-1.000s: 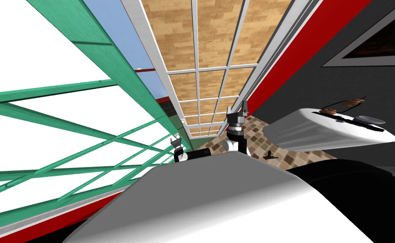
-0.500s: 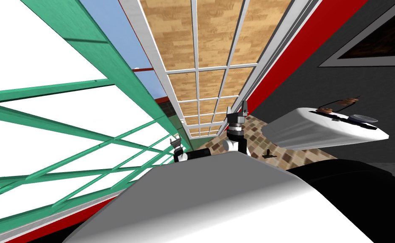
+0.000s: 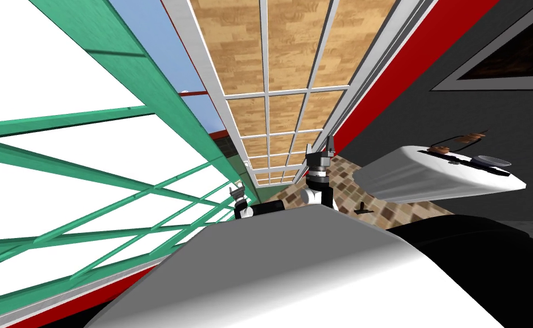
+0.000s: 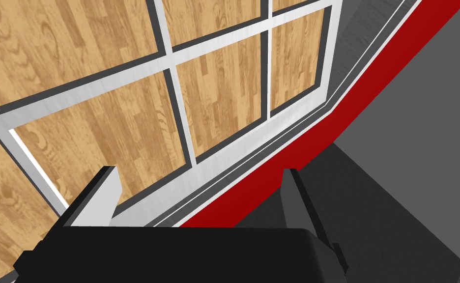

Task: Push the door open

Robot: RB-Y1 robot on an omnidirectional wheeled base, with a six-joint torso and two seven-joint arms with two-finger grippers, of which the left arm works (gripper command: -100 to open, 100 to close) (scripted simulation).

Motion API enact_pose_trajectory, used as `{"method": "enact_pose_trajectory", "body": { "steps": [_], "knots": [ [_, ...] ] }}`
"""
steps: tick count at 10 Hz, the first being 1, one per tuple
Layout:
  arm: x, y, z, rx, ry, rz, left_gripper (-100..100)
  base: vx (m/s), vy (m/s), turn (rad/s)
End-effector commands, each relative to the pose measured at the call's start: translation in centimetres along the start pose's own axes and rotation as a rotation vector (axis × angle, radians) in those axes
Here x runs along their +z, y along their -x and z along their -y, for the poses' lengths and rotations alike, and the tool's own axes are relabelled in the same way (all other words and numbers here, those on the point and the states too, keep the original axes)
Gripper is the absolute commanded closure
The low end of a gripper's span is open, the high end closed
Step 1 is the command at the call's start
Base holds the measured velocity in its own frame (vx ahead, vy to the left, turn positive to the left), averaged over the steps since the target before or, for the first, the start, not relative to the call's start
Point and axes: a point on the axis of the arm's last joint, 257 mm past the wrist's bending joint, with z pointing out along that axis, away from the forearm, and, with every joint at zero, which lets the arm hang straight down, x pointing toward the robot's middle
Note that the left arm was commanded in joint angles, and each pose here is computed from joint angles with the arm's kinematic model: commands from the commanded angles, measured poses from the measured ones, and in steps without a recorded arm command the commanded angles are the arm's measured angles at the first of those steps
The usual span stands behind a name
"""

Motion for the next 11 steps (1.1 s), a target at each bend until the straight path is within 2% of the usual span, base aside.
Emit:
{"method": "enact_pose_trajectory", "body": {
  "steps": [1,2,3,11],
  "knots": [
    [0.65,0.5,3.0,0.034,-0.038,-0.006,100,-0.002,0.018,-0.027],
    [0.4,0.1,2.1,0.016,-0.043,-0.006,100,0.029,0.022,-0.184],
    [0.55,0.1,2.9,0.022,-0.059,-0.008,100,0.037,0.047,-0.14],
    [0.7,0.1,3.7,0.028,-0.077,-0.011,100,0.006,0.012,-0.012]
  ]
}}
